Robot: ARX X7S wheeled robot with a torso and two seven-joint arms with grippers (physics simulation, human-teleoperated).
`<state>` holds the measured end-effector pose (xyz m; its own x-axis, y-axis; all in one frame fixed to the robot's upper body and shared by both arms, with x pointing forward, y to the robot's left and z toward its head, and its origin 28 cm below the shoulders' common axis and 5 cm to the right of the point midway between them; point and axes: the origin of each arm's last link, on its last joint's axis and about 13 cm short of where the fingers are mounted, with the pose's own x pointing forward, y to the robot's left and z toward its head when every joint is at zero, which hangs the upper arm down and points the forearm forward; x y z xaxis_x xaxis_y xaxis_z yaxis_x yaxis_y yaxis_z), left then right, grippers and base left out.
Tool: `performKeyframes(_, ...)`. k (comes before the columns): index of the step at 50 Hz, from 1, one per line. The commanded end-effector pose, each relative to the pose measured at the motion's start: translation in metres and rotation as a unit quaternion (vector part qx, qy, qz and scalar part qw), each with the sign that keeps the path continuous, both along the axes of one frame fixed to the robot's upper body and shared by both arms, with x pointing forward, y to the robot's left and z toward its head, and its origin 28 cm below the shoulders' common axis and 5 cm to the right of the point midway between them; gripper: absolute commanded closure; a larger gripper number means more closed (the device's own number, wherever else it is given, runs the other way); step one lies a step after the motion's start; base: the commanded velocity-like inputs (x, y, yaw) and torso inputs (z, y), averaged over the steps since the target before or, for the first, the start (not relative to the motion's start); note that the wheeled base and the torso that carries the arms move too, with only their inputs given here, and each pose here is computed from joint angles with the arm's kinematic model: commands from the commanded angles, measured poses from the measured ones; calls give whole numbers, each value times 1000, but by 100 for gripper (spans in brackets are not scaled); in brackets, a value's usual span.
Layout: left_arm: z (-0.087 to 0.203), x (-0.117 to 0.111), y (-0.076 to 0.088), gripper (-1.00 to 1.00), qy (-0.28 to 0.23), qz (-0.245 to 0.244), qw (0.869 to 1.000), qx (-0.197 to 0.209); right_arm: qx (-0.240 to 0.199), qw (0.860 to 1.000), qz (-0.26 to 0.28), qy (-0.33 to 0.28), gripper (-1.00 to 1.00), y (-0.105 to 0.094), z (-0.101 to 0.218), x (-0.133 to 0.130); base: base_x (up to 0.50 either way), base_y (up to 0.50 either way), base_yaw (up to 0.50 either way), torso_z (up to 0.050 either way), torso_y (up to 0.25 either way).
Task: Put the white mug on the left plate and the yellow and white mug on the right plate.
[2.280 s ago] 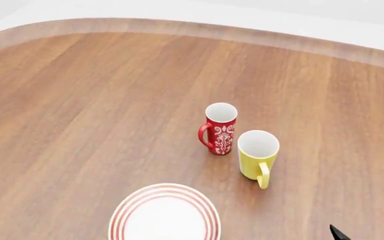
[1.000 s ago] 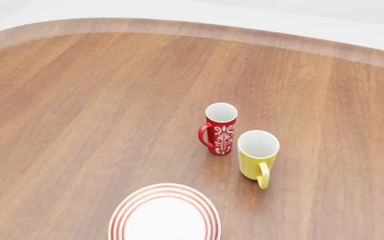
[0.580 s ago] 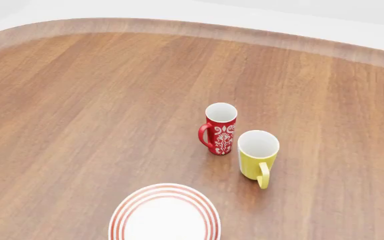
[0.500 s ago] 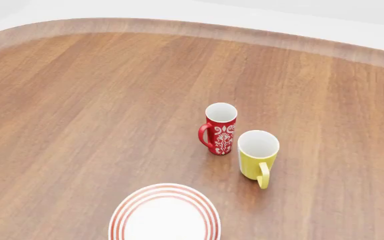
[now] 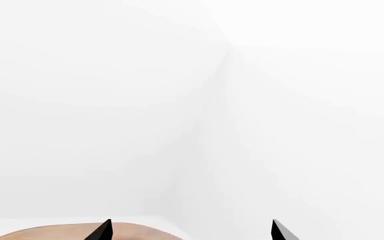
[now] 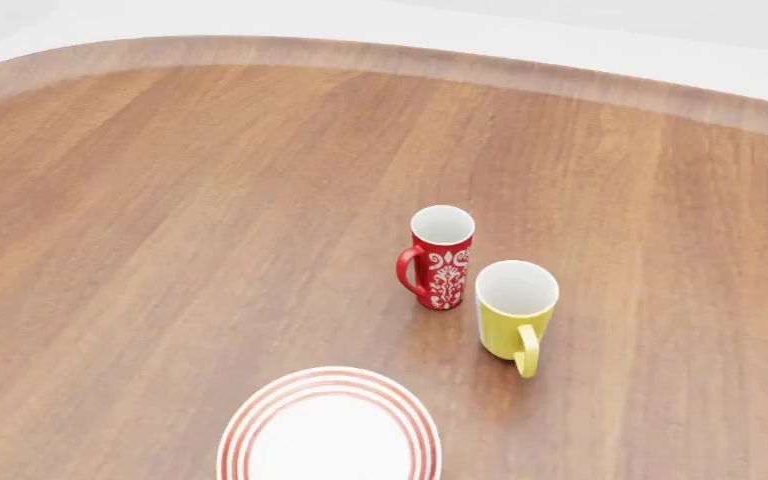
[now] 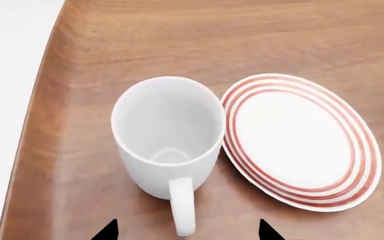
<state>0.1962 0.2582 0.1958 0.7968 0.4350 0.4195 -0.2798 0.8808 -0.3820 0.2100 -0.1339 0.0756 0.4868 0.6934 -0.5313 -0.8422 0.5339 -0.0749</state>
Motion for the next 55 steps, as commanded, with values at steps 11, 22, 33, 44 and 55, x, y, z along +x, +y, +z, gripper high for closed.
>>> performKeyframes(11,2,-5,4,-100,-2,2,1000,-1,-8,1000,3,30,-100,1,-9,19,0,0,0,0,0)
performKeyframes(22,2,-5,3,-100,-1,2,1000,-2,-13,999,-4,43,-100,0,-12,31,0,0,0,0,0)
performKeyframes(33,2,-5,1,-100,2,0,1000,-4,-14,998,9,57,-100,5,-13,37,0,0,0,0,0)
performKeyframes(44,2,-4,0,-100,1,-1,1000,-6,-15,997,33,68,-100,13,-20,38,0,0,0,0,0)
performKeyframes(55,2,-5,0,-100,-1,-1,1000,-6,-12,996,39,82,-100,18,-29,44,0,0,0,0,0)
